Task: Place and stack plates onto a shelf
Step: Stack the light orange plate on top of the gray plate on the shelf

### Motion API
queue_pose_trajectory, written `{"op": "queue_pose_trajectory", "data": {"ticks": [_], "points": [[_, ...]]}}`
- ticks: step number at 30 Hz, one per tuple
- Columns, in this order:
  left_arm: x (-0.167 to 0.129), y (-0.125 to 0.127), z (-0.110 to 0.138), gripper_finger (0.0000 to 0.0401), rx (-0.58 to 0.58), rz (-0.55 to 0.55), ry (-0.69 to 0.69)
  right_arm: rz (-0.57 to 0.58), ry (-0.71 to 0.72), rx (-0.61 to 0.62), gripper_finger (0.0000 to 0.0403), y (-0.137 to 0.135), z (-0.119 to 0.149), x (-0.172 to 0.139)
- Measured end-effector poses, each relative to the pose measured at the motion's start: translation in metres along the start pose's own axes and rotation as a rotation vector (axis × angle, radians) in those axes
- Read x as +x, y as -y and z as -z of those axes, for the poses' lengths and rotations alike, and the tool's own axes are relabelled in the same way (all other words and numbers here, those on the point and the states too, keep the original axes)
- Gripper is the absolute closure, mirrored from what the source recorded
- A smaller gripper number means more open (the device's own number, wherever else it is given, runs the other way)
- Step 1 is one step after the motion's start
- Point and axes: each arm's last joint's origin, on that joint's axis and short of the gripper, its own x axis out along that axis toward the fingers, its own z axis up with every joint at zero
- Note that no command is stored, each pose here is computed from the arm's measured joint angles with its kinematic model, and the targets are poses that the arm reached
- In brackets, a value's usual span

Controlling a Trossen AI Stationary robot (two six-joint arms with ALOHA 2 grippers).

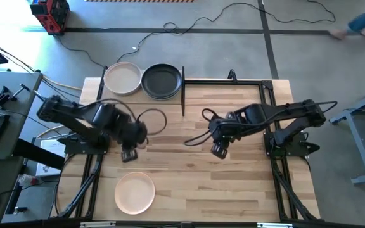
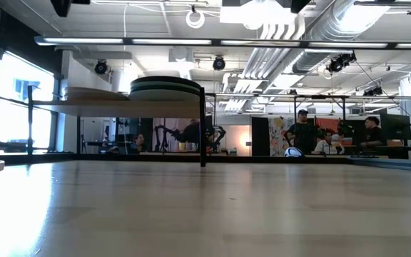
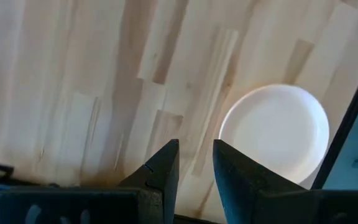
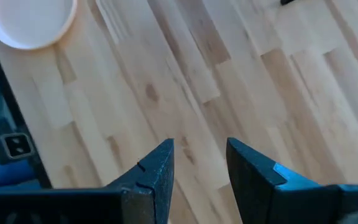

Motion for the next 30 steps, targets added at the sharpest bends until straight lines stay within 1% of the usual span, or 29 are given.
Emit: {"op": "queue_pose_trajectory", "data": {"ticks": [10, 14, 20, 23, 30], "points": [[-0.003, 0.042, 0.032, 0.0316, 0.244, -0.022, 0.039, 0.016, 0.044, 0.099, 0.0277, -0.017, 0.012, -0.003], [-0.003, 0.054, 0.044, 0.0316, 0.277, -0.027, 0.06, 0.028, 0.067, 0.131, 0.0277, -0.023, 0.018, -0.005], [0.029, 0.062, 0.066, 0.0316, 0.279, -0.058, 0.014, 0.044, 0.103, 0.157, 0.0277, -0.03, 0.024, -0.006], [0.048, 0.065, 0.075, 0.0316, 0.279, -0.076, -0.008, 0.032, 0.113, 0.158, 0.0277, -0.032, 0.023, -0.007], [0.082, 0.072, 0.091, 0.0316, 0.279, -0.036, -0.038, 0.013, 0.13, 0.163, 0.0277, -0.033, 0.021, -0.007]]}}
